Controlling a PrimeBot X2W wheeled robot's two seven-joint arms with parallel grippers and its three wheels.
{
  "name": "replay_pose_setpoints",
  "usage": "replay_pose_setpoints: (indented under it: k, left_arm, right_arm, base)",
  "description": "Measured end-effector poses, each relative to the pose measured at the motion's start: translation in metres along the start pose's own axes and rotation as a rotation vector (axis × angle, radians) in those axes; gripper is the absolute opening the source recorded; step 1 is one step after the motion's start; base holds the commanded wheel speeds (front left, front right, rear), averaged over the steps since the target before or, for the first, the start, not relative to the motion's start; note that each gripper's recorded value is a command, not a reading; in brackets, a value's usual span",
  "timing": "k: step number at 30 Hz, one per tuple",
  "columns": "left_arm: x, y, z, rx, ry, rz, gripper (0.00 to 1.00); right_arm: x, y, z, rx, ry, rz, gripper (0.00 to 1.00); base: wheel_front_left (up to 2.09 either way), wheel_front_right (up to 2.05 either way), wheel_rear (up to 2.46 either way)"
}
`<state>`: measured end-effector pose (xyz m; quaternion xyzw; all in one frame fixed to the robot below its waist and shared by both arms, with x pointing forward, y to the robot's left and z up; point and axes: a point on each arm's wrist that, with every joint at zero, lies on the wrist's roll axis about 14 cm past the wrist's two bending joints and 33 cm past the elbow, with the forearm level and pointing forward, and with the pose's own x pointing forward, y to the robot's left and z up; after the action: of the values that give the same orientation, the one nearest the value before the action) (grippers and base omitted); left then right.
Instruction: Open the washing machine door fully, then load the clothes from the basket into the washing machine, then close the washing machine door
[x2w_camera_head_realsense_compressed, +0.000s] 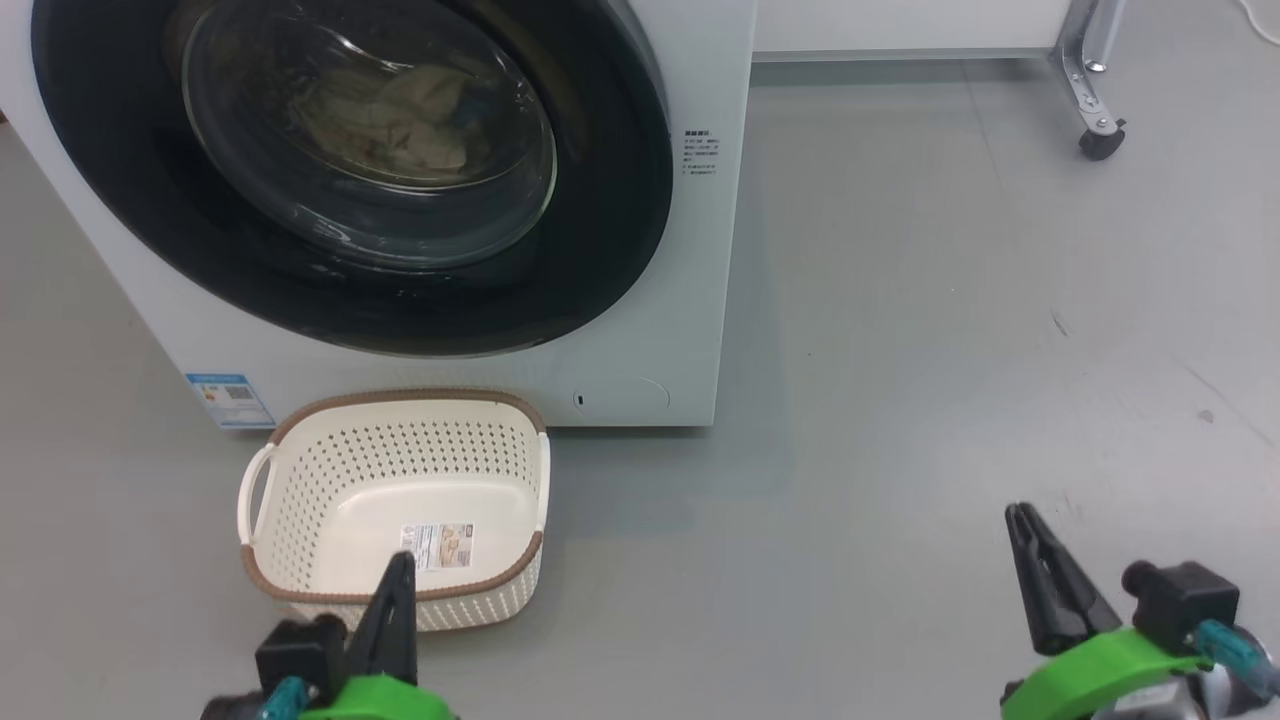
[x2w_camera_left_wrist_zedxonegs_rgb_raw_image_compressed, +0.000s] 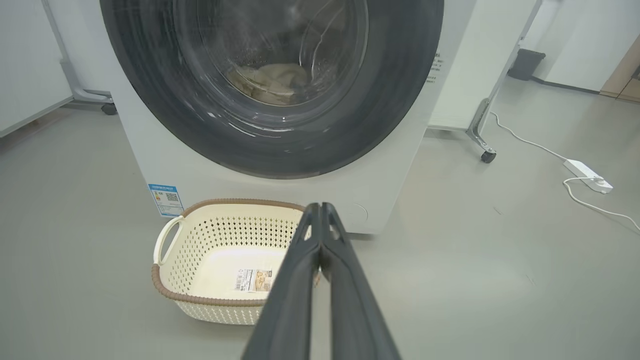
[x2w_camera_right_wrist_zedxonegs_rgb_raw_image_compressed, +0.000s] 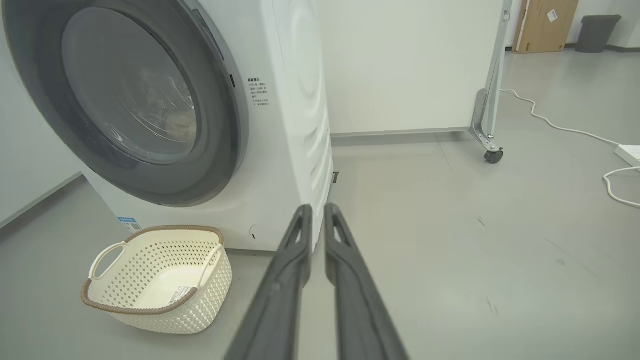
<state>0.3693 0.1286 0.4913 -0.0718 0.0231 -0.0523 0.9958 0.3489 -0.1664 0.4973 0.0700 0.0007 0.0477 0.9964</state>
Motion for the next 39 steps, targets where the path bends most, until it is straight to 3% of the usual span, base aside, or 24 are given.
replay_pose_setpoints:
  k: [6,39]
  left_arm:
    - [-0.025,0.005,-0.049,-0.028,0.148,0.032,0.0]
    - [-0.018,0.023,-0.049,-0.418,0.193,0.111,0.0]
  right_arm:
    - [-0.022,-0.004,-0.042,0.04,0.131,-0.027,0.0]
    - [-0.013,-0.014,-0.039,0.437,0.106,-0.109,0.0]
  base:
    - [0.0,0.0,0.0]
    - [0.0,0.0,0.0]
